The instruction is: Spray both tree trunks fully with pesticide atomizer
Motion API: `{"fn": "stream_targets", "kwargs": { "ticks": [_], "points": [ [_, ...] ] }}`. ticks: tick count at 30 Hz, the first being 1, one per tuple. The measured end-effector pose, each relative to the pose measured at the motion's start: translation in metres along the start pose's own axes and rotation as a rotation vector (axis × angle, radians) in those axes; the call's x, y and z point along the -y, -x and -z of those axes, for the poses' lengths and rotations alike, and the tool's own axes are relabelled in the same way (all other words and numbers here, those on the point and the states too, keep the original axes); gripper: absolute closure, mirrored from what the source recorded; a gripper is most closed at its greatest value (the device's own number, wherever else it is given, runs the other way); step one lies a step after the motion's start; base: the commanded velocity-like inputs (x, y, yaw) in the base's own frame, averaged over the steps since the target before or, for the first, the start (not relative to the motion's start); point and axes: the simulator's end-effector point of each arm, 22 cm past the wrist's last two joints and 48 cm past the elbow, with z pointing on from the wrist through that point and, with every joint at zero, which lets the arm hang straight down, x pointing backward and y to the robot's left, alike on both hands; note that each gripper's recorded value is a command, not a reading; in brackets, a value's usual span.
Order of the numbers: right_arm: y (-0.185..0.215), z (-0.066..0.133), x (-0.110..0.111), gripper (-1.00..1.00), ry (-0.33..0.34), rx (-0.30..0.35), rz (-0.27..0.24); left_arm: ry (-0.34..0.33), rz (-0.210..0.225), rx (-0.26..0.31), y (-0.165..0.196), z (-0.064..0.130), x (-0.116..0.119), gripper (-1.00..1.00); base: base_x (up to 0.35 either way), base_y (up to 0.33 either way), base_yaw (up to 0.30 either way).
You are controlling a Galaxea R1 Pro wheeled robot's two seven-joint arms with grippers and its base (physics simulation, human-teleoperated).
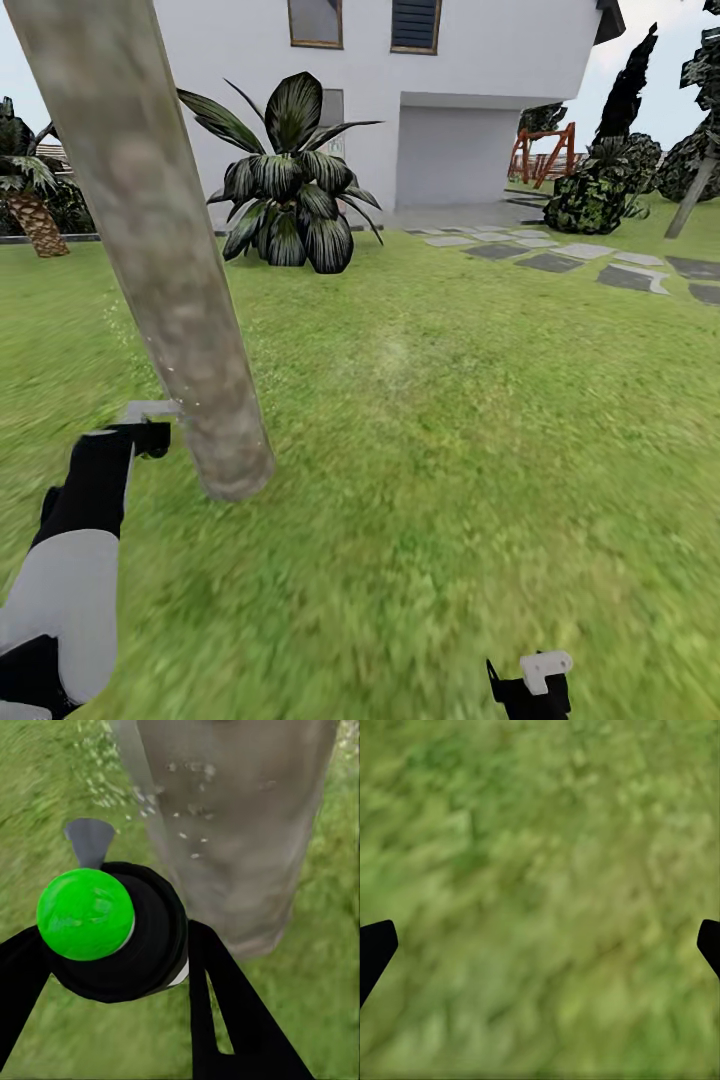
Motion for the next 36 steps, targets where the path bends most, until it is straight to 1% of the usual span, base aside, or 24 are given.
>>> {"fn": "stream_targets", "kwargs": {
  "ticks": [2, 3, 4, 5, 8, 9, 10, 11, 12, 13, 14, 15, 17, 18, 19, 20, 21, 23, 25, 26, 28, 31, 34, 36],
  "points": [
    [0.0, 0.0, 0.0, -1.0, -0.001, 0.0, 0.0, -0.048, 0.02, -0.017, 0.0, 0.001, 0.035, 1.0, 0.0, 0.0, 0.0],
    [0.0, 0.0, 0.0, -1.0, 0.0, 0.0, 0.001, -0.062, 0.019, -0.022, 0.0, 0.003, 0.047, 1.0, 0.0, 0.0, 0.0],
    [0.0, 0.0, 0.0, -1.0, 0.0, 0.0, 0.001, -0.065, 0.01, -0.023, 0.002, 0.003, 0.052, 1.0, 0.0, 0.0, 0.0],
    [0.0, 0.0, 0.0, -1.0, 0.0, 0.0, 0.001, -0.05, 0.0, -0.018, 0.005, 0.004, 0.045, 1.0, 0.0, 0.0, 0.0],
    [0.0, 0.0, 0.0, -1.0, 0.001, 0.0, 0.002, 0.044, -0.025, -0.006, 0.015, 0.004, -0.021, 1.0, 0.0, 0.0, 0.0],
    [0.0, 0.0, 0.0, -1.0, 0.001, 0.0, 0.002, 0.054, -0.026, -0.007, 0.014, 0.004, -0.031, 1.0, 0.0, 0.0, 0.0],
    [0.0, 0.0, 0.0, -1.0, 0.002, 0.0, 0.002, 0.052, -0.028, -0.01, 0.012, 0.004, -0.033, 1.0, 0.0, 0.0, 0.0],
    [0.0, 0.0, 0.0, -1.0, 0.002, 0.0, 0.002, 0.032, -0.023, -0.012, 0.011, 0.003, -0.023, 1.0, 0.0, 0.0, 0.0],
    [0.0, 0.0, 0.0, -1.0, 0.001, 0.0, 0.001, -0.003, -0.019, -0.013, 0.012, 0.003, -0.004, 1.0, 0.0, 0.0, 0.0],
    [0.0, 0.0, 0.0, -1.0, 0.002, 0.0, 0.001, -0.047, -0.026, -0.025, 0.012, 0.004, 0.023, 1.0, 0.0, 0.0, 0.0],
    [0.0, 0.0, 0.0, -1.0, 0.002, 0.0, 0.002, -0.063, -0.033, -0.037, 0.012, 0.005, 0.034, 1.0, 0.0, 0.0, 0.0],
    [0.0, 0.0, 0.0, -1.0, 0.002, 0.0, 0.001, -0.094, -0.048, -0.044, 0.024, 0.01, 0.056, 1.0, 0.0, 0.0, 0.0],
    [0.0, 0.0, -0.001, -1.0, 0.002, 0.0, 0.002, -0.121, -0.076, -0.037, 0.037, 0.014, 0.06, 1.0, 0.0, 0.0, 0.0],
    [0.0, 0.0, -0.001, -1.0, 0.002, 0.0, 0.002, -0.129, -0.084, -0.035, 0.039, 0.014, 0.057, 1.0, 0.0, 0.0, 0.0],
    [0.0, 0.0, -0.001, -1.0, 0.002, 0.0, 0.002, -0.126, -0.093, -0.035, 0.043, 0.014, 0.035, 1.0, 0.0, 0.0, 0.0],
    [0.0, 0.0, -0.001, -1.0, 0.002, 0.0, 0.002, -0.093, -0.111, -0.036, 0.046, 0.014, -0.002, 1.0, 0.0, 0.0, 0.0],
    [0.0, 0.0, -0.001, -1.0, 0.002, 0.0, 0.002, -0.076, -0.115, -0.037, 0.046, 0.015, -0.022, 1.0, 0.0, 0.0, 0.0],
    [0.0, 0.0, -0.001, -1.0, 0.002, 0.0, 0.002, -0.079, -0.113, -0.043, 0.044, 0.015, -0.029, 1.0, 0.0, 0.0, 0.0],
    [0.0, 0.0, 0.0, -1.0, 0.002, 0.0, 0.002, -0.09, -0.117, -0.016, 0.053, 0.021, -0.021, 1.0, 0.0, 0.0, 0.0],
    [0.0, 0.0, 0.0, -1.0, 0.002, 0.0, 0.002, -0.106, -0.119, -0.001, 0.059, 0.023, -0.01, 1.0, 0.0, 0.0, 0.0],
    [0.0, 0.0, -0.001, -1.0, 0.002, 0.0, 0.002, -0.115, -0.125, 0.011, 0.065, 0.025, -0.001, 1.0, 0.0, 0.0, 0.0],
    [0.0, 0.0, 0.0, -1.0, 0.002, 0.0, 0.002, -0.151, -0.084, -0.022, 0.066, 0.033, 0.023, 1.0, 0.0, 0.0, 0.0],
    [0.0, 0.0, -0.001, -1.0, 0.002, 0.0, 0.002, -0.127, -0.066, -0.032, 0.072, 0.042, 0.013, 1.0, 0.0, -0.023, 0.0],
    [0.0, 0.0, -0.001, -1.0, 0.002, 0.0, 0.002, -0.111, -0.058, -0.005, 0.084, 0.05, 0.005, 1.0, 0.0, -0.206, 0.0]
  ]
}}
